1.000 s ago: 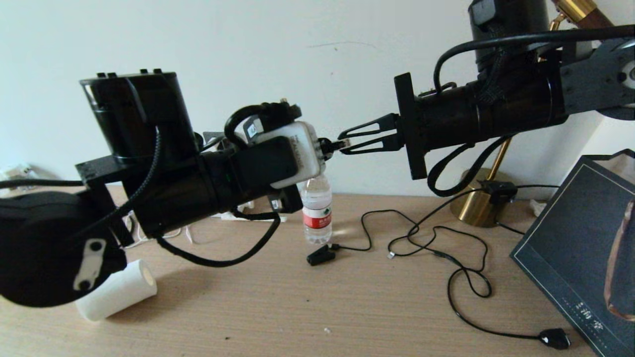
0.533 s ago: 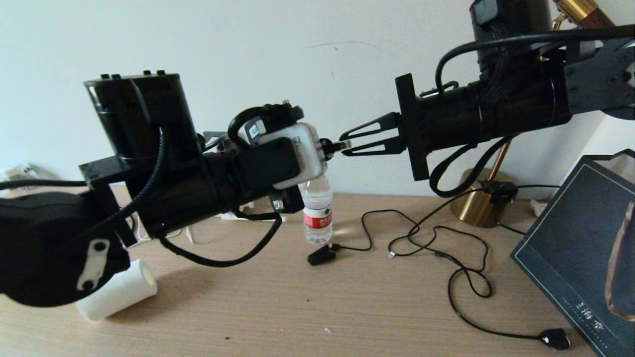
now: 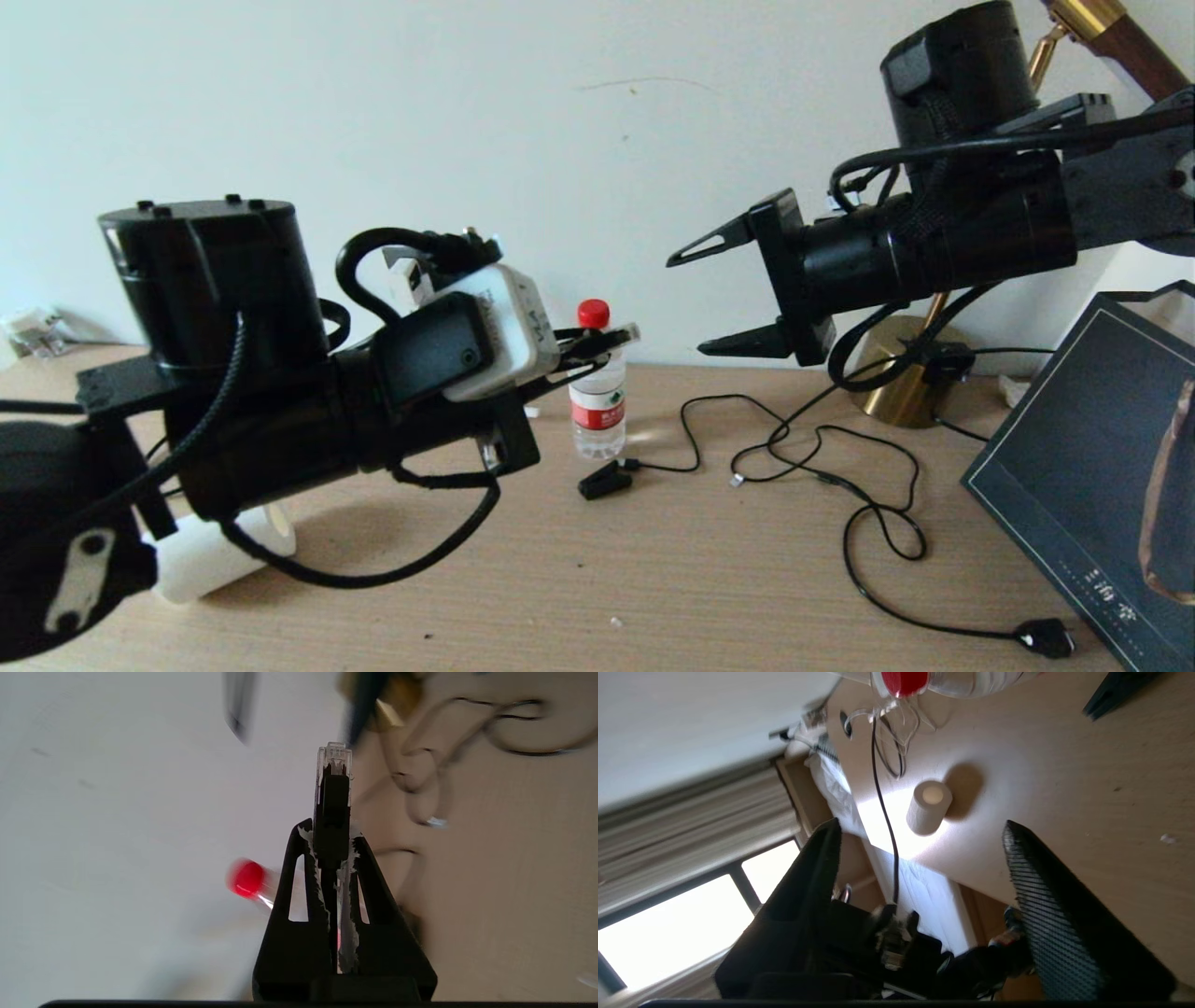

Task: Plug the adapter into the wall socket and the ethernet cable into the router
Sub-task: Hand it to the other hand

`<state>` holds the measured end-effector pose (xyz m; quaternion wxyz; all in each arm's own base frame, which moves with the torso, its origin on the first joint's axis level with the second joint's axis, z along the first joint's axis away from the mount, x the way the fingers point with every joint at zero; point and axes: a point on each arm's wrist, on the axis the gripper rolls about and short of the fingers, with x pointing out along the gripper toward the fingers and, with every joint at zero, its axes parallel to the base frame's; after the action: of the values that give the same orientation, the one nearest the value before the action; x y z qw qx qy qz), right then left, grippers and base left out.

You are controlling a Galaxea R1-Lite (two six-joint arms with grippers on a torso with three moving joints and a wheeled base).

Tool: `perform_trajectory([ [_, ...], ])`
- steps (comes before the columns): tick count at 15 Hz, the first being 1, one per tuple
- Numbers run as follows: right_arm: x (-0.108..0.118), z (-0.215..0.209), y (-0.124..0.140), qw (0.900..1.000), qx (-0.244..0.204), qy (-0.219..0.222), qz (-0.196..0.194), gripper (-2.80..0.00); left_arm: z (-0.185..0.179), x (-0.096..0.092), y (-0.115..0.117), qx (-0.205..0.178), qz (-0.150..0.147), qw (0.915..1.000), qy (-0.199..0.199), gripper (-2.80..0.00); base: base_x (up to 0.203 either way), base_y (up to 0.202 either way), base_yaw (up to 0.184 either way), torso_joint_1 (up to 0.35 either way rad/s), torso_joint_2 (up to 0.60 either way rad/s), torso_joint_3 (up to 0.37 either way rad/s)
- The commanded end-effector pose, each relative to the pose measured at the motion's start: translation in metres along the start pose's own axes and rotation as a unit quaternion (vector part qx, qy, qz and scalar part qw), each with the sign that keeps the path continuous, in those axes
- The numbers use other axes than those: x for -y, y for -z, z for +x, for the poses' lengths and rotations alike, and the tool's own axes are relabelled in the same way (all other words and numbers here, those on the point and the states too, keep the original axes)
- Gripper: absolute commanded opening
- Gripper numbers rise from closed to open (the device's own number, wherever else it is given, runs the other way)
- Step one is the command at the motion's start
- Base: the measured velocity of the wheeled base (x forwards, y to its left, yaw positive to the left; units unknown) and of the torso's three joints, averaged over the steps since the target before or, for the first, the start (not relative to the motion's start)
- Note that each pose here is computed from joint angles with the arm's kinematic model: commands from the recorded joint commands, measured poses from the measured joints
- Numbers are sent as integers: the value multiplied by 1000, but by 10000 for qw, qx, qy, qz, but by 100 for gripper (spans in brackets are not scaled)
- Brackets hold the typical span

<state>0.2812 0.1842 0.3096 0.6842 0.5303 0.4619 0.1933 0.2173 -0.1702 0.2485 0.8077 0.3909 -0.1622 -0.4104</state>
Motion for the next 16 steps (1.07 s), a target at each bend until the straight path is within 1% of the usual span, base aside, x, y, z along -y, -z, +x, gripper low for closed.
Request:
perform_trajectory([
  [1,-8,-21,12,9996,-133,-232,12,0,-11,-4,-6,2,61,9998,-181,-280,0,0,0,0,0,0],
  [2,-10,-24,14,9992,-278,-300,38,0,-11,-5,-6,-61,204,9994,-267,-280,0,0,0,0,0,0],
  [4,-12,-23,14,9978,-508,-373,200,0,-8,-6,-6,-99,593,9977,-315,-280,0,0,0,0,0,0],
  [6,-13,-21,15,9953,-842,-413,258,0,3,-11,-5,-158,860,9954,-397,-280,0,0,0,0,0,0],
  [8,-12,-14,13,9938,-984,-380,351,0,18,-18,-7,-74,1054,9930,-531,-280,0,0,0,0,0,0],
  [9,-14,-10,11,9935,-1008,-402,352,0,22,-21,-9,-12,1103,9922,-588,-280,0,0,0,0,0,0],
  [11,-15,-4,8,9931,-1040,-404,359,0,32,-20,-13,83,1124,9920,-575,-280,0,0,0,0,0,0],
  [14,-20,-4,8,9898,-1272,-514,395,0,38,-20,-13,112,1126,9919,-571,-280,0,0,0,0,0,0],
  [16,-20,-3,8,9892,-1311,-509,404,0,39,-20,-12,103,1115,9922,-556,-280,0,0,0,0,0,0],
])
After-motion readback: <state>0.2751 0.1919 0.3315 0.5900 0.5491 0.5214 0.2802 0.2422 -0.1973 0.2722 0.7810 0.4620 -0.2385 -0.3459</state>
